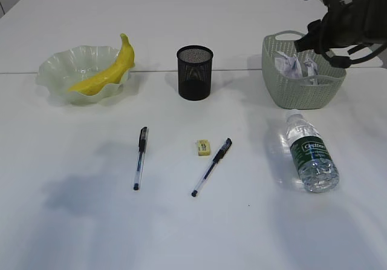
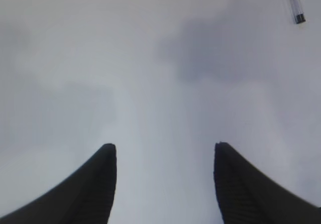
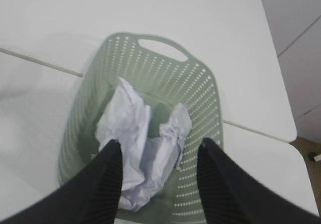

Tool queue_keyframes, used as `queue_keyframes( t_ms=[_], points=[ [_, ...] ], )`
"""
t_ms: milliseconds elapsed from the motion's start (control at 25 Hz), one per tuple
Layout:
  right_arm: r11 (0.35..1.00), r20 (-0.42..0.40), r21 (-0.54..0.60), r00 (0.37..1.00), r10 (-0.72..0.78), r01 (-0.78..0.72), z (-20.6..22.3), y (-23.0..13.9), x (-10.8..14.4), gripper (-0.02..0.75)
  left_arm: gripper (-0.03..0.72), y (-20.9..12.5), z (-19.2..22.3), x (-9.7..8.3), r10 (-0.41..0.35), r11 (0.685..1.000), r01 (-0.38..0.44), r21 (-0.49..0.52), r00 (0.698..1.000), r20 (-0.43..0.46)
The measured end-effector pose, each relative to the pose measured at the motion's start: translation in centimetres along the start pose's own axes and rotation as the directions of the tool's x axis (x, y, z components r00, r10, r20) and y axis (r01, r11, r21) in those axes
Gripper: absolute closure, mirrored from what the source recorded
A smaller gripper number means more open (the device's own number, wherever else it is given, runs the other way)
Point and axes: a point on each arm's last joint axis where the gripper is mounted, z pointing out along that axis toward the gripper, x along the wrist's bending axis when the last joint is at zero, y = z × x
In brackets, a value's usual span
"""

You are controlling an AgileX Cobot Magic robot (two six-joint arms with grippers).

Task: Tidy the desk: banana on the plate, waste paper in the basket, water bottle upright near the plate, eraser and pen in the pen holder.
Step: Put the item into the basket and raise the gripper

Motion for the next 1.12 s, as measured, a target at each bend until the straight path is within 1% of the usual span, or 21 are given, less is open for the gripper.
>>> queue_keyframes(
  t_ms=[200, 480, 640, 800, 920, 1040, 1080, 1120],
  points=[
    [0.999, -0.063, -0.040, 0.998, -0.028, 0.026, -0.8, 0.4, 0.4, 0.373, 0.253, 0.0, 0.0, 0.0, 0.001, 1.000, -0.001, 0.000, 1.000, -0.001],
    [0.997, -0.130, -0.066, 0.991, -0.040, 0.032, -3.6, -0.4, 0.7, 0.373, 0.253, 0.0, 0.0, 0.0, 0.001, 1.000, -0.001, 0.000, 1.000, -0.001],
    [0.994, -0.198, -0.104, 0.979, -0.046, 0.026, -5.5, -0.8, 1.1, 0.373, 0.253, 0.0, 0.0, 0.0, 0.000, 1.000, 0.000, 0.000, 1.000, 0.000],
    [0.987, -0.315, -0.162, 0.948, -0.053, 0.002, -7.1, -1.1, 2.1, 0.373, 0.253, 0.0, 0.0, 0.0, 0.000, 1.000, 0.000, 0.000, 1.000, 0.000],
    [0.981, -0.417, -0.194, 0.907, -0.060, -0.025, -8.2, -1.8, 3.2, 0.373, 0.253, 0.0, 0.0, 0.0, 0.000, 1.000, 0.000, 0.002, 1.000, 0.000],
    [0.973, -0.539, -0.226, 0.839, -0.076, -0.057, -9.5, -2.2, 4.4, 0.373, 0.253, -0.1, 0.0, 0.0, 0.000, 1.000, 0.000, 0.007, 1.000, 0.000],
    [0.972, -0.584, -0.229, 0.807, -0.093, -0.053, -9.9, -2.3, 4.8, 0.373, 0.253, -0.1, 0.0, 0.0, 0.000, 1.000, 0.000, 0.011, 1.000, 0.000],
    [0.972, -0.639, -0.232, 0.761, -0.114, -0.048, -10.3, -2.5, 5.3, 0.373, 0.253, -0.1, 0.0, 0.0, 0.000, 1.000, 0.000, 0.014, 1.000, 0.000]
  ],
)
